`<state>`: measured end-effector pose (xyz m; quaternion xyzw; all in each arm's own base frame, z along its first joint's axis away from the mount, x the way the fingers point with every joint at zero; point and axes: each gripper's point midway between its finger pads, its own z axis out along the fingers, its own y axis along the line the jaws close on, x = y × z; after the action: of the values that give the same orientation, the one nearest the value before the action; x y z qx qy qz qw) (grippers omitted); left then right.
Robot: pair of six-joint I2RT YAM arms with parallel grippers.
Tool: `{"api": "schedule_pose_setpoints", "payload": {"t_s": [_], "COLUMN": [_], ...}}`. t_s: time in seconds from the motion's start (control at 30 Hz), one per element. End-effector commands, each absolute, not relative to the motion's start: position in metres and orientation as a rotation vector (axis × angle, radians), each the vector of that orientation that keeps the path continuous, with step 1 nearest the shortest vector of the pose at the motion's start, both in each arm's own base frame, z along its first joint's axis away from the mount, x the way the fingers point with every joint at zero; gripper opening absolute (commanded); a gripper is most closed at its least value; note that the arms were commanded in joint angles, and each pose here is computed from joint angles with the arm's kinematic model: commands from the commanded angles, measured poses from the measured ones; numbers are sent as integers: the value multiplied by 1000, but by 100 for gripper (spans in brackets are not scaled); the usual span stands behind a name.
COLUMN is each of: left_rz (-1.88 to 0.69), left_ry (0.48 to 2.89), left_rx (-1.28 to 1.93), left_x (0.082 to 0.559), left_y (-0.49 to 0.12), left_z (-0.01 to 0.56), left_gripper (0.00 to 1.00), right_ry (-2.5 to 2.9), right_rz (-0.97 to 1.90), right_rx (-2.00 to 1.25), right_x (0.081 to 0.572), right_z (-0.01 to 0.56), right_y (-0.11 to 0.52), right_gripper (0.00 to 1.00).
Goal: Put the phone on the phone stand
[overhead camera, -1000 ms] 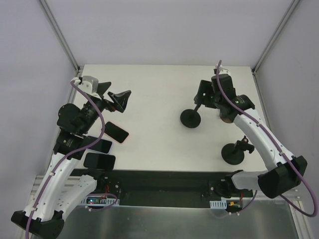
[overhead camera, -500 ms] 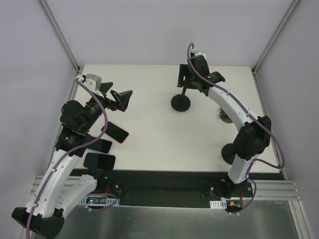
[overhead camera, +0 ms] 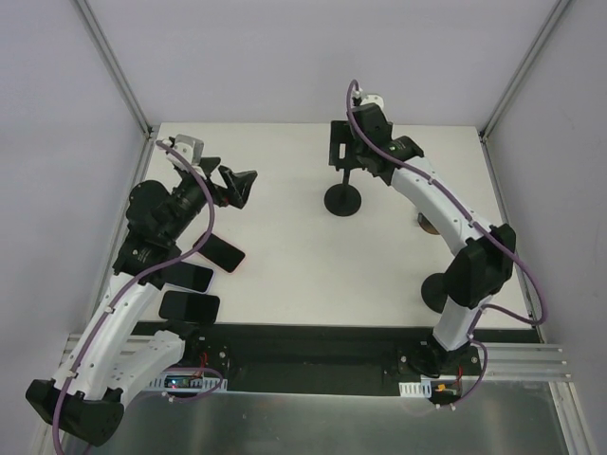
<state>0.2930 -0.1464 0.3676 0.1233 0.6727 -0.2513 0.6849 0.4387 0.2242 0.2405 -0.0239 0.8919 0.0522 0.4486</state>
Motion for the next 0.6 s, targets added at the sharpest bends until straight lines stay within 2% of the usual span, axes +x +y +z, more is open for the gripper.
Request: {"api": "schedule_pose_setpoints", "payload": {"t_s": [0.0, 0.1, 0.17, 0.27, 0.33, 0.47, 0.53, 0.57], "left_rz": [-490, -340, -121, -7, -92, -386, -418, -414], "left_ry": [1481, 1649, 1720, 1828, 1844, 1892, 1896, 1909], "left_rx": [141, -89, -341, -445, -564, -726, -771, -769], "left_x": [304, 326, 343, 353, 356, 362, 367, 369], "left_y": [-128, -97, -56, -41, -36, -41, -33, -34], "left_z": [389, 352, 331, 302, 289, 266, 262, 259], "left_gripper": [99, 99, 99, 99, 99, 96, 94, 94], "right_ry": [2055, 2026, 2011, 1992, 2002, 2095, 2106, 2148], "right_rz": [180, 163, 154, 242, 333, 698, 821, 890], "right_rx": [29, 54, 48, -20, -96, -308, -312, -390], "right_x": [415, 385, 360, 334, 324, 295, 291, 278], "right_z": [318, 321, 315, 311, 297, 261, 259, 241], "right_y": [203, 185, 177, 195, 221, 315, 346, 372], "right_gripper": [96, 96, 96, 96, 96, 99, 90, 87]}}
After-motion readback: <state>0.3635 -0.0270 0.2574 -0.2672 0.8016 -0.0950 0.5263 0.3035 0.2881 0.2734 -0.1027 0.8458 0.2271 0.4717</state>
